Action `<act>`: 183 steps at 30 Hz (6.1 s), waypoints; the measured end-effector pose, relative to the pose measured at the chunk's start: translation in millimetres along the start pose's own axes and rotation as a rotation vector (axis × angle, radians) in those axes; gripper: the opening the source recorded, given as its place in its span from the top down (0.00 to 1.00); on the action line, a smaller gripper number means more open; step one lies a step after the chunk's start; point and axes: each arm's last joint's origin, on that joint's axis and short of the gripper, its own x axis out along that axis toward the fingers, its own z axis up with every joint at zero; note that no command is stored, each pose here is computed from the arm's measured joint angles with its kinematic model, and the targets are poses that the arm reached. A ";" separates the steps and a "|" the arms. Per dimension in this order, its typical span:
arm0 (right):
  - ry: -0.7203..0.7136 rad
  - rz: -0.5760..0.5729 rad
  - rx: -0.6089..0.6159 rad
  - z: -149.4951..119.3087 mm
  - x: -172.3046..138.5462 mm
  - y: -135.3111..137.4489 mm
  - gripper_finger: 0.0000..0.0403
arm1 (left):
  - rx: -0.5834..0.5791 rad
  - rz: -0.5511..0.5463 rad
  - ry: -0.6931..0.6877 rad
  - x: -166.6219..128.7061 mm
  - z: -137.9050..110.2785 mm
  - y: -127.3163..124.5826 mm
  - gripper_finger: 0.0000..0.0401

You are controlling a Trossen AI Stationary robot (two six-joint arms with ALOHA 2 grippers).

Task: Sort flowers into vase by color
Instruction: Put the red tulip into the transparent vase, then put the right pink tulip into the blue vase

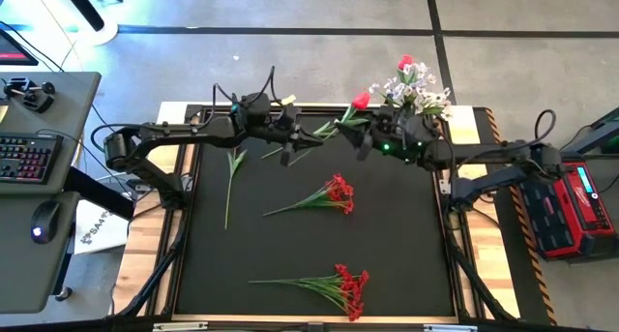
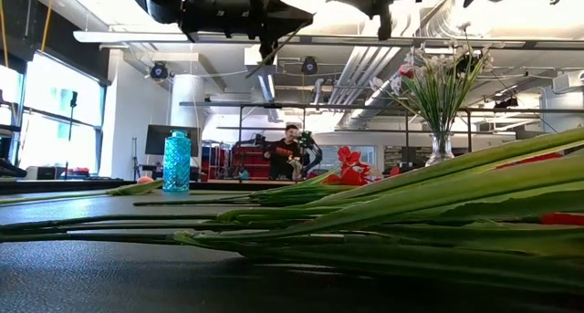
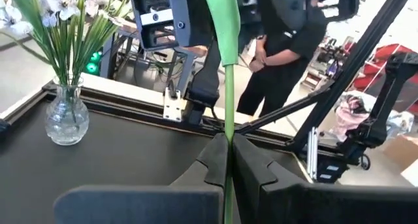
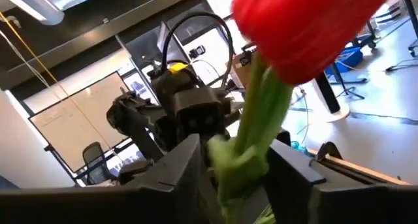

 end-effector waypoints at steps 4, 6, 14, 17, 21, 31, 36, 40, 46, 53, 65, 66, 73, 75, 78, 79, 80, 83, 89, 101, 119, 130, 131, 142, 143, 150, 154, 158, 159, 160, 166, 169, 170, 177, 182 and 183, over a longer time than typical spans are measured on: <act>0.050 -0.043 -0.004 -1.2 1.3 -6.2 0.84 | 0.012 0.016 -0.002 0.0 0.0 0.5 1.00; 0.073 -0.053 -0.026 -3.0 1.1 -7.6 0.94 | 0.007 0.036 -0.002 0.0 -0.4 1.3 1.00; 0.119 -0.112 -0.080 -6.0 -2.0 -10.5 0.99 | -0.055 0.120 0.053 -0.4 -7.7 4.9 0.91; 0.153 -0.202 -0.109 0.9 -11.1 -10.7 0.99 | -0.092 0.143 0.121 -1.3 -15.1 6.5 0.85; 0.258 -0.394 -0.212 19.5 -25.0 -7.5 0.99 | -0.092 0.180 0.207 -3.2 -24.2 8.2 0.79; 0.377 -0.913 -0.488 77.7 -55.4 -0.6 1.00 | -0.056 0.230 0.210 -3.6 -24.7 9.8 0.77; 0.366 -0.957 -0.542 86.5 -55.2 -6.5 1.00 | -0.033 0.227 0.179 -1.3 -22.8 10.9 0.77; 0.391 -0.996 -0.597 88.1 -52.5 -13.8 1.00 | -0.049 0.228 0.179 2.0 -25.9 13.6 0.77; 0.452 -1.053 -0.650 88.3 -48.6 -27.5 1.00 | -0.070 0.230 0.202 6.1 -32.2 16.1 0.78; 0.477 -1.047 -0.657 87.1 -45.5 -31.2 1.00 | -0.057 0.256 0.195 6.1 -31.8 16.9 0.78; 0.476 -0.985 -0.656 87.3 -46.0 -25.3 1.00 | -0.057 0.262 0.194 5.7 -31.6 17.4 0.78; 0.476 -0.989 -0.661 87.4 -46.1 -25.4 1.00 | -0.058 0.264 0.194 5.7 -31.7 17.4 0.78; 0.484 -1.003 -0.687 87.6 -46.9 -25.7 1.00 | -0.077 0.266 0.192 5.7 -31.7 17.4 0.78; 0.484 -1.003 -0.688 87.6 -46.9 -25.7 1.00 | -0.084 0.268 0.191 5.5 -31.6 17.7 0.78; 0.488 -0.998 -0.698 89.4 -48.4 -24.6 1.00 | -0.090 0.268 0.191 5.5 -31.7 17.7 0.78; 0.492 -0.998 -0.700 92.0 -49.4 -23.1 1.00 | -0.098 0.269 0.189 5.5 -31.7 17.7 0.78; 0.486 -0.996 -0.699 95.5 -49.9 -21.1 1.00 | -0.108 0.270 0.188 5.5 -31.7 17.7 0.78; 0.469 -0.991 -0.697 106.0 -52.3 -15.0 1.00 | -0.109 0.270 0.189 5.5 -31.7 17.7 0.78; 0.517 -1.021 -0.695 107.7 -58.4 -15.9 1.00 | -0.111 0.271 0.190 5.5 -31.9 17.7 0.78; 0.586 -1.075 -0.614 55.7 -55.8 -46.6 1.00 | -0.108 0.278 0.188 5.3 -31.6 17.8 0.78; 0.633 -1.194 -0.447 28.1 -66.3 -91.8 1.00 | -0.108 0.278 0.188 5.3 -31.7 17.8 0.78; 0.604 -1.232 -0.404 37.6 -67.8 -105.4 1.00 | -0.109 0.278 0.189 5.3 -31.7 17.8 0.78; 0.597 -1.228 -0.380 38.4 -67.8 -106.8 1.00 | -0.109 0.278 0.189 5.3 -31.8 17.7 0.78; 0.601 -1.176 -0.253 38.4 -68.0 -109.7 0.84 | -0.136 0.290 0.190 5.1 -32.4 18.0 0.78; 0.599 -1.172 -0.240 38.2 -68.0 -109.5 0.80 | -0.136 0.292 0.191 5.0 -32.4 18.1 0.78; 0.550 -1.140 -0.232 51.8 -70.6 -98.0 0.55 | -0.110 0.393 0.208 3.4 -35.1 21.0 0.78; 0.496 -1.122 -0.291 68.0 -71.7 -85.4 0.46 | -0.098 0.414 0.229 2.2 -36.9 22.3 0.78; 0.426 -1.104 -0.324 87.6 -73.0 -71.9 0.41 | -0.080 0.466 0.247 -0.1 -38.5 25.6 0.78; 0.410 -1.094 -0.326 92.3 -73.2 -68.4 0.41 | -0.070 0.482 0.254 -1.2 -38.8 27.0 0.78; 0.396 -1.083 -0.329 96.9 -73.2 -64.7 0.40 | -0.058 0.499 0.270 -2.6 -39.9 28.8 0.78; 0.373 -0.849 -0.320 125.3 -69.8 -34.8 0.41 | -0.048 0.586 0.372 -8.6 -57.5 60.0 0.78; 0.378 -0.665 -0.281 136.3 -68.2 -18.5 0.41 | -0.092 0.596 0.395 -7.5 -71.9 82.1 0.78; 0.373 -0.614 -0.268 139.6 -67.9 -13.1 0.41 | -0.104 0.604 0.400 -6.4 -77.4 88.7 0.78; 0.333 -0.396 -0.242 147.1 -65.1 17.3 0.41 | -0.127 0.626 0.480 9.5 -104.5 122.9 0.78; 0.348 -0.329 -0.248 136.5 -56.9 25.5 0.41 | -0.103 0.666 0.568 28.1 -107.3 141.1 0.78; 0.366 -0.326 -0.250 133.4 -54.9 26.0 0.41 | -0.099 0.684 0.589 31.3 -107.6 144.8 0.78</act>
